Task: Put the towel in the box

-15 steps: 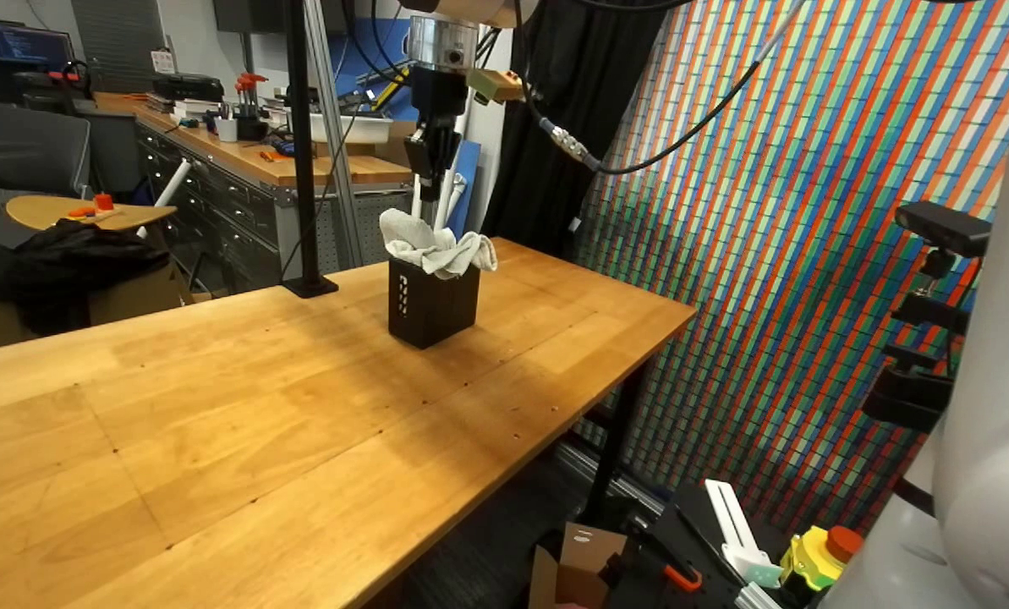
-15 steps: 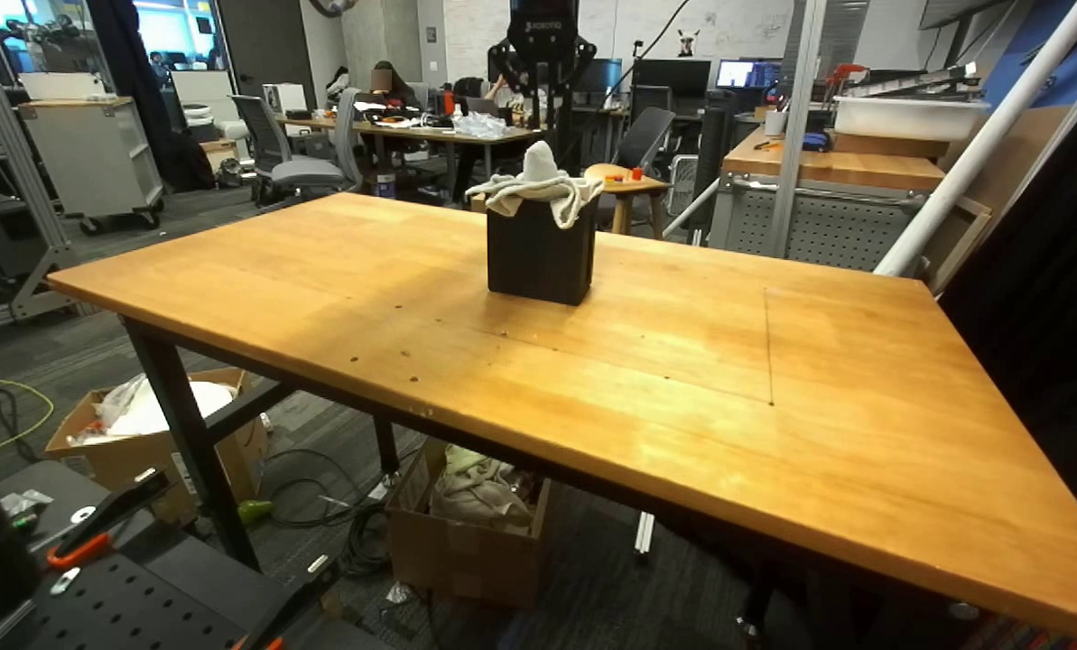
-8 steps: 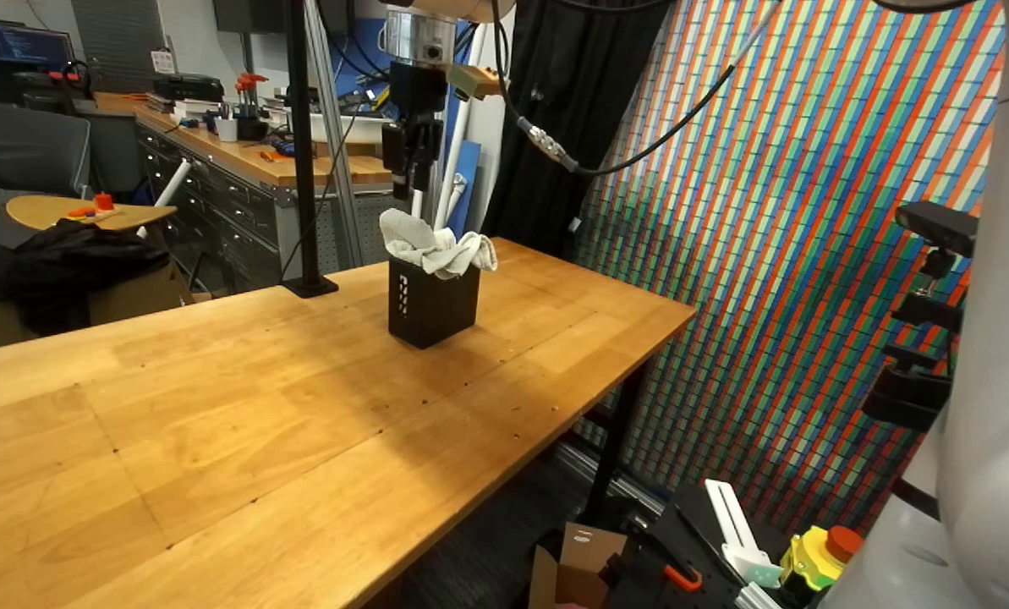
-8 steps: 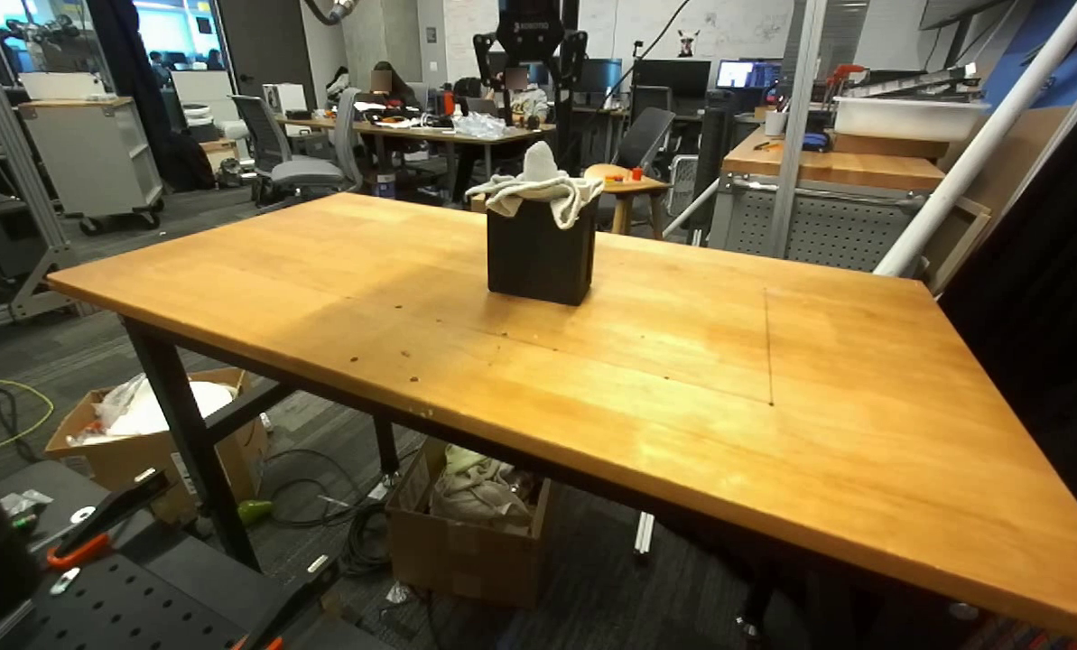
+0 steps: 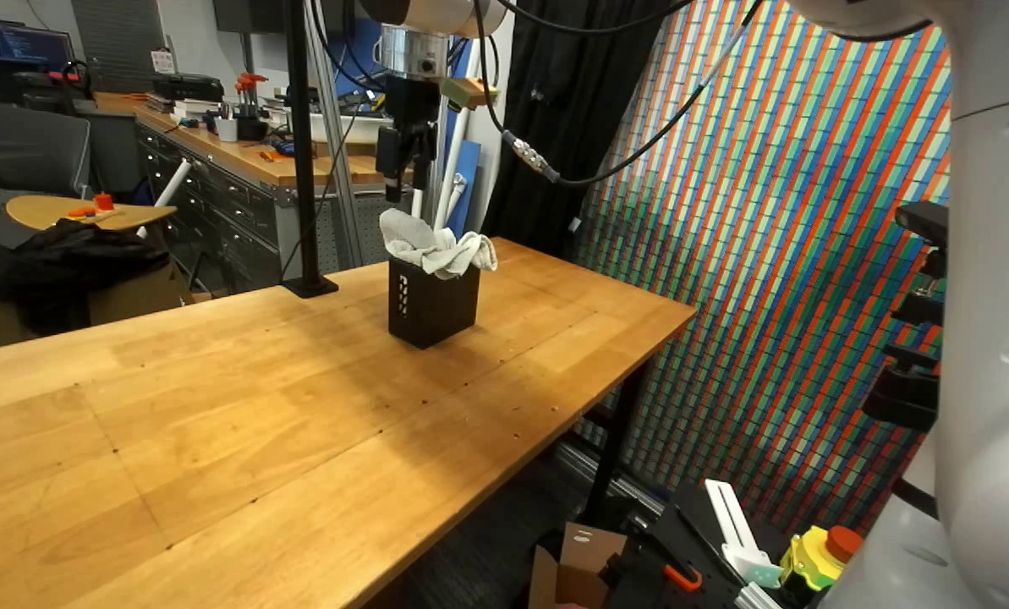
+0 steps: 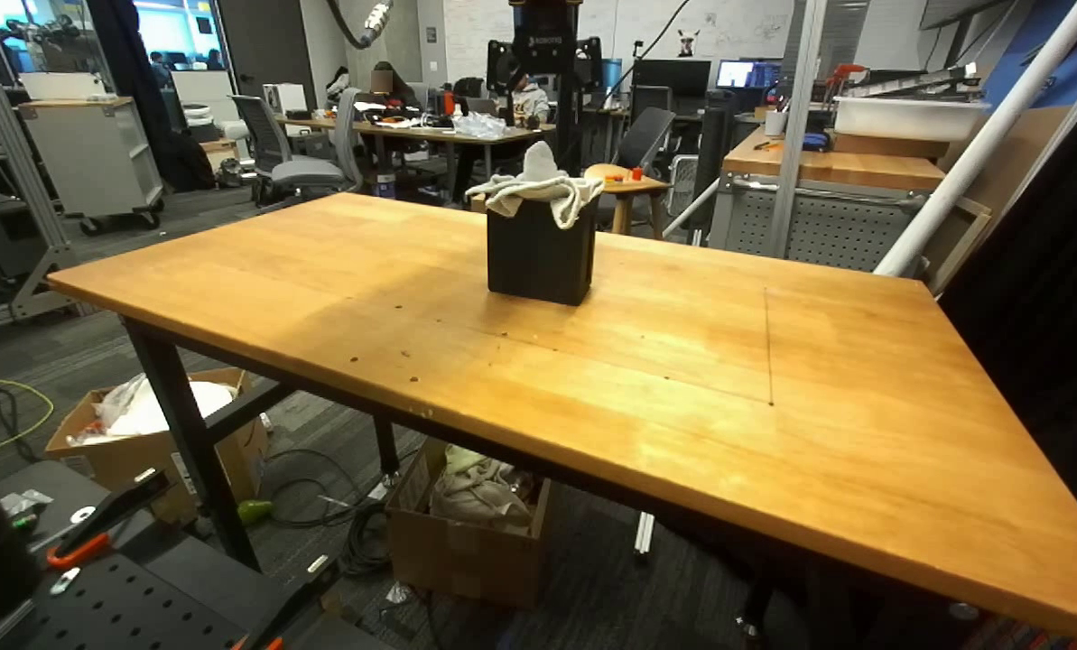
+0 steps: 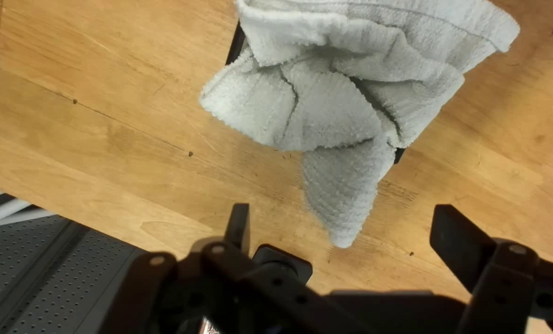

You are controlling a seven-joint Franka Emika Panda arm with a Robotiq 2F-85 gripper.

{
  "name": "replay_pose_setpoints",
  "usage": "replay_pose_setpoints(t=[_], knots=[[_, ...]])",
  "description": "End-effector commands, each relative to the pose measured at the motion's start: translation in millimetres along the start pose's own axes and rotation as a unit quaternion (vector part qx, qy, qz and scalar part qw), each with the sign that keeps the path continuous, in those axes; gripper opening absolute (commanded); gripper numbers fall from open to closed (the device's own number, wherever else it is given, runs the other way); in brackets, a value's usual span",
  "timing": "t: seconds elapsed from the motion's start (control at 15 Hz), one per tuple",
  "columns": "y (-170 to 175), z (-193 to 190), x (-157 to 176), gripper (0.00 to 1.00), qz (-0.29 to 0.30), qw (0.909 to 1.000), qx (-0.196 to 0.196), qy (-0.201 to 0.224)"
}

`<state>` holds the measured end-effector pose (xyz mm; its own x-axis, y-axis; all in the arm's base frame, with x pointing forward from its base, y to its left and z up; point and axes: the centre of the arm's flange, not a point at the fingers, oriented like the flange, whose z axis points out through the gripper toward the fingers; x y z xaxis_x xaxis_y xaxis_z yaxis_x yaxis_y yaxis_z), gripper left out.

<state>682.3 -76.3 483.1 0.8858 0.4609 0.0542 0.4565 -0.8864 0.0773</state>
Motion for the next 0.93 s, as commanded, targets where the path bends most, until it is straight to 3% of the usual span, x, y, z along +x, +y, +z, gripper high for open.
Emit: replay_pose_setpoints(t=[0.0, 0.2, 0.27, 0.4, 0.87], knots=[[12.4, -2.4, 15.4, 0.99, -0.009, 0.9999, 0.005, -0.003], [14.4, 4.3, 16.4, 0.95, -0.006, 0.9999, 0.010, -0.008], [14.7, 5.9, 16.4, 0.88, -0.006, 0.9999, 0.012, -0.010], [15.5, 9.7, 15.9, 0.63, -0.004, 0.9998, 0.016, -0.012], [13.2, 16.2, 9.5, 0.10, 0.001, 0.9996, 0.022, -0.015]])
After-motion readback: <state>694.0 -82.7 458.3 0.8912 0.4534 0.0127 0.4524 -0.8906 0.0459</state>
